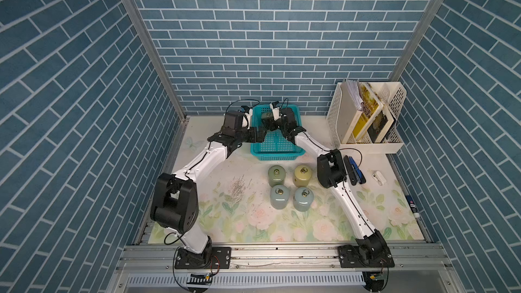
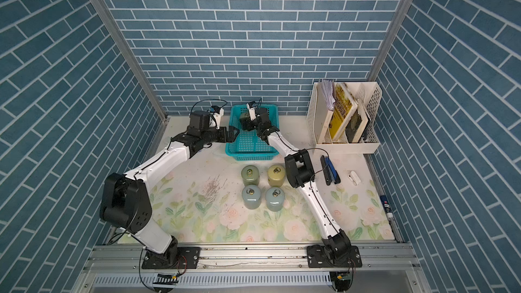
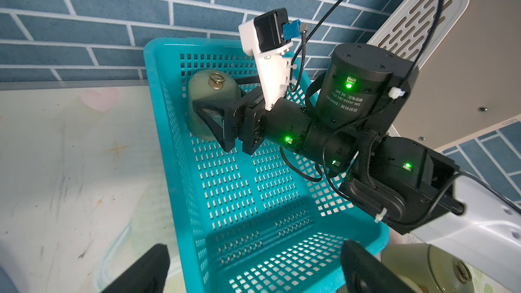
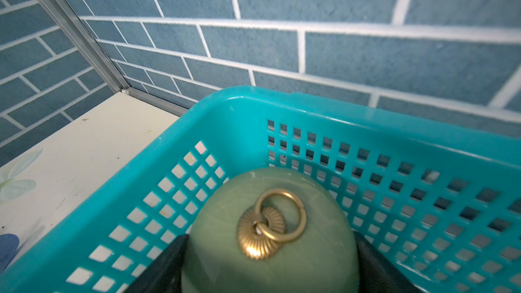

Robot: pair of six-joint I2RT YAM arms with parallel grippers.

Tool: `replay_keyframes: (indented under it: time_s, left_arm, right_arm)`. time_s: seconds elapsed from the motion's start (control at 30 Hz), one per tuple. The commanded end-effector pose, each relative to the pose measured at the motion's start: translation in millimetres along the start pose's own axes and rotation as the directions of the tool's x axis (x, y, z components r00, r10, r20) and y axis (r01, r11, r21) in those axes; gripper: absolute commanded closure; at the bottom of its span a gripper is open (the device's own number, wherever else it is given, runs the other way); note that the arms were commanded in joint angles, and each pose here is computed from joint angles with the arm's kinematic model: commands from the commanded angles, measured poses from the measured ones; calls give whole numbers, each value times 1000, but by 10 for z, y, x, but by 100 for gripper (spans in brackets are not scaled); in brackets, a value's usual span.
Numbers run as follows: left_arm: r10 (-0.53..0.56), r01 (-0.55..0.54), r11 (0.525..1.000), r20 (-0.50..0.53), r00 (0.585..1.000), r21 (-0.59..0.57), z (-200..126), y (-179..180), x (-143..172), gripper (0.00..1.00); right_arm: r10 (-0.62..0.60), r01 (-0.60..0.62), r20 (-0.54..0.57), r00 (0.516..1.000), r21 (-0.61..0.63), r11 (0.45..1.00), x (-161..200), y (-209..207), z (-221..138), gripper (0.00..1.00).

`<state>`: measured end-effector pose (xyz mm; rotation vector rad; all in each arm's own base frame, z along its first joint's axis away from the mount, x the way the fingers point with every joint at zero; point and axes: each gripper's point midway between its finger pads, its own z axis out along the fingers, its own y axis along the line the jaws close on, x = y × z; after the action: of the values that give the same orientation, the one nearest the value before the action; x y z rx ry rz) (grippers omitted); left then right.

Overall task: Take the tea canister out of the basket
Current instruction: Move the tea canister to the basket.

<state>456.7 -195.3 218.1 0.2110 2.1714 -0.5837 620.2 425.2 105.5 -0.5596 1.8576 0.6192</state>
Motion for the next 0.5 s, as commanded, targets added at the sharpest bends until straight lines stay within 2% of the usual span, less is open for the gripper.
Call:
replay_keyframes:
  time_s: [0.0, 0.2, 0.33, 0.4, 0.47]
  left_arm:
    - [9, -10, 1000, 23, 1000, 8, -74, -11, -66, 0]
    - [-3, 2, 1000, 32, 999, 18, -114, -25, -37, 0]
    - [-14, 12, 999, 46, 999, 39, -170, -72, -55, 0]
    - [-15, 12, 999, 56, 998, 44, -218, -95, -80, 0]
    - [-13, 10, 999, 64, 998, 44, -256, -102, -94, 0]
  right_arm:
    - [1, -1, -22, 1000, -6, 1000, -110, 40, -143, 43]
    - [-59, 57, -121, 991, -15, 998, 52, 247, -500, 47]
    - [-115, 118, -160, 980, 10, 993, 120, 345, -771, 44]
    - [-120, 125, -187, 975, 16, 992, 193, 364, -880, 39]
    - [-116, 124, -209, 971, 24, 992, 262, 363, -933, 26]
